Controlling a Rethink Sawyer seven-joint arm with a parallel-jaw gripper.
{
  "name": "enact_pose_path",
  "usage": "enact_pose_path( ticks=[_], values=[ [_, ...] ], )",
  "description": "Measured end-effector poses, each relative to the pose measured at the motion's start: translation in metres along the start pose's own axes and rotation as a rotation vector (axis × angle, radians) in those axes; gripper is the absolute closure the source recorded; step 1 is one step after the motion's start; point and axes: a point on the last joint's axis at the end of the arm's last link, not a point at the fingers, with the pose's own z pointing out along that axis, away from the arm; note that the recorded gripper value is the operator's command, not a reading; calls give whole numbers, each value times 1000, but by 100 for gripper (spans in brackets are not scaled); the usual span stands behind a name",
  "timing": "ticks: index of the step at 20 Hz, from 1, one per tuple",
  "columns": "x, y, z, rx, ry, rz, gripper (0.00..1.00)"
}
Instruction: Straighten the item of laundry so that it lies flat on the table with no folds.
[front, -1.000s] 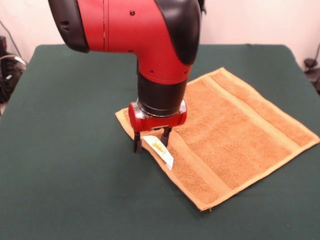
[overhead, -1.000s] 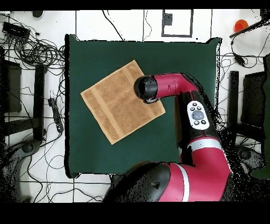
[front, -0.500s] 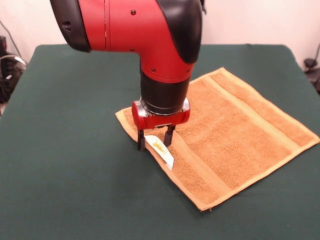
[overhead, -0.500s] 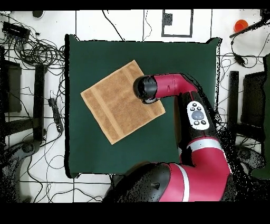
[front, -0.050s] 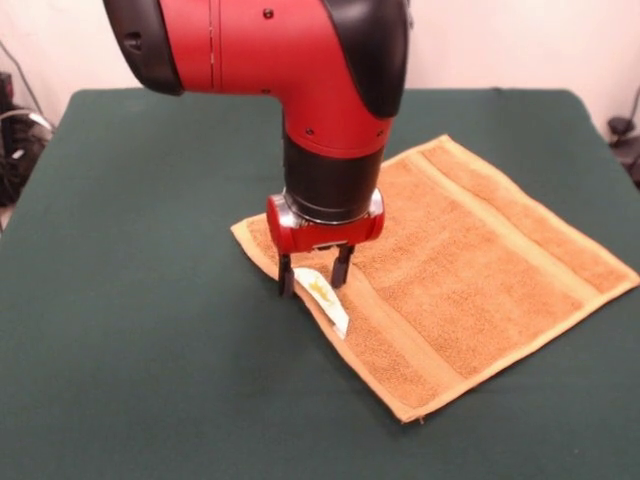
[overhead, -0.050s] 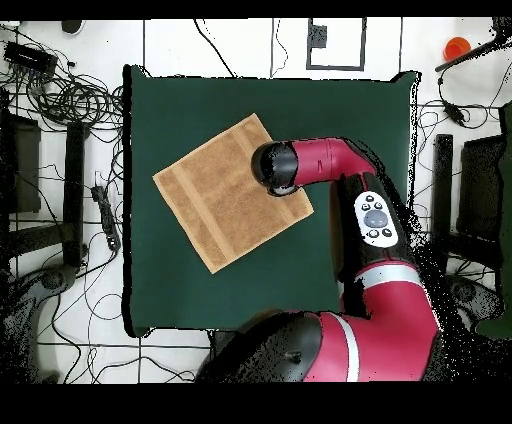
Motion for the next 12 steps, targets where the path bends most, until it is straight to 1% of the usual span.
enact_pose_path(
  ticks=[7, 12],
  values=[
    [-4, 8, -9, -3, 4, -5, 0],
    [-8, 11, -21, 6, 6, -14, 0]
  ],
)
